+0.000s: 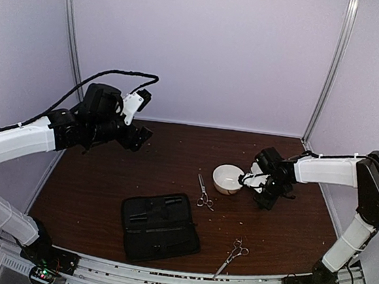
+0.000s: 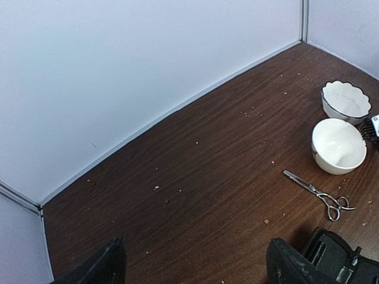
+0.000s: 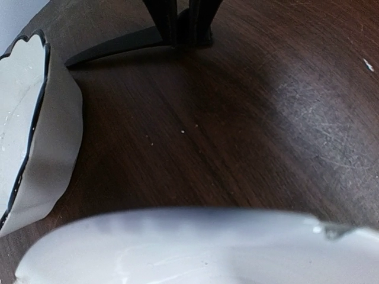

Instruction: Sort the hair-cutting tools

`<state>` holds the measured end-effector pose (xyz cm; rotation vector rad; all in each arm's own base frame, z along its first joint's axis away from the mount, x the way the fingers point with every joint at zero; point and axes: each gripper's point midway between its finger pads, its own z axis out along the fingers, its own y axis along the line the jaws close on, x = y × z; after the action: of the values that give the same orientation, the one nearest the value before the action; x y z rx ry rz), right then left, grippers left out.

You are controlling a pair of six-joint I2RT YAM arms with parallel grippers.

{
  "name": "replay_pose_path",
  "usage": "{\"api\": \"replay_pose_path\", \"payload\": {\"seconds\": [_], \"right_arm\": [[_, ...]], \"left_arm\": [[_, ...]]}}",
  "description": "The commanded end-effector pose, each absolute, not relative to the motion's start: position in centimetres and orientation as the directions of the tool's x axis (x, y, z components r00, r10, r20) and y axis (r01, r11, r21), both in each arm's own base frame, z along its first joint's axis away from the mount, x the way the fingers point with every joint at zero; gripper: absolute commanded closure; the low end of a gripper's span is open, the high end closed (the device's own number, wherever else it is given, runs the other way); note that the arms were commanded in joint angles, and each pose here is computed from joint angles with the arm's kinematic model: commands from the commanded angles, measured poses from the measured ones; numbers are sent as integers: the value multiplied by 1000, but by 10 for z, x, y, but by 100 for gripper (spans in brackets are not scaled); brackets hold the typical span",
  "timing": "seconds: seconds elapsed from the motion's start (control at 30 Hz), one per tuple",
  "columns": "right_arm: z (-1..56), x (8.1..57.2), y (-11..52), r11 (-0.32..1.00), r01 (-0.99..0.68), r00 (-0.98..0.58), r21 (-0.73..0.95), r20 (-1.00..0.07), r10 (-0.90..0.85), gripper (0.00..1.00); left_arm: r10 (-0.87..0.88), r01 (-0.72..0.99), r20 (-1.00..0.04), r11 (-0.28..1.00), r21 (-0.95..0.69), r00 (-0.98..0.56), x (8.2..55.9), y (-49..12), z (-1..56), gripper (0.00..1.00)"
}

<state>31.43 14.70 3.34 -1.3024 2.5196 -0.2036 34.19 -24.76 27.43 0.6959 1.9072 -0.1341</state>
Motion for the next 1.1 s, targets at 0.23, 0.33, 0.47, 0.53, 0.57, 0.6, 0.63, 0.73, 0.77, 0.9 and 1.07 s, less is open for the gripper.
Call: {"api": "replay_pose_path", "payload": {"seconds": [0.23, 0.33, 0.47, 0.53, 0.57, 0.6, 0.63, 0.73, 0.77, 0.9, 1.07], "right_arm": [[73, 288, 152, 572, -798, -537, -189, -208, -818, 100], [81, 283, 159, 567, -811, -530, -145, -228, -817, 100], [98, 279, 170, 561, -822, -519, -98, -275, -809, 100], [110, 276, 180, 547, -835, -505, -57, -315, -804, 100], [118, 274, 186, 538, -842, -497, -33, -339, -799, 100], [125, 274, 191, 533, -846, -492, -14, -362, -792, 100], [133, 275, 196, 532, -847, -490, -2, -383, -783, 100], [156, 276, 209, 513, -857, -475, 36, -437, -763, 100], [166, 278, 215, 506, -862, -467, 45, -462, -754, 100], [194, 274, 234, 451, -886, -434, 110, -541, -720, 100], [245, 253, 266, 305, -927, -367, 219, -704, -608, 100]], "left_arm": [[380, 558, -900, 804, 207, -213, 337, -254, 294, 15], [381, 577, -900, 792, 201, -209, 335, -258, 293, 15], [383, 615, -904, 764, 194, -192, 333, -266, 290, 21], [379, 658, -910, 731, 181, -170, 327, -275, 288, 23], [372, 689, -916, 704, 175, -148, 321, -280, 288, 25], [357, 713, -927, 680, 172, -117, 317, -286, 291, 26], [352, 743, -932, 647, 174, -89, 311, -291, 291, 27], [346, 810, -938, 557, 186, -22, 294, -303, 286, 28], [347, 828, -938, 530, 181, -17, 290, -307, 284, 29], [338, 882, -941, 449, 146, -16, 279, -320, 279, 32], [280, 926, -960, 356, 123, 20, 251, -341, 279, 36]]}}
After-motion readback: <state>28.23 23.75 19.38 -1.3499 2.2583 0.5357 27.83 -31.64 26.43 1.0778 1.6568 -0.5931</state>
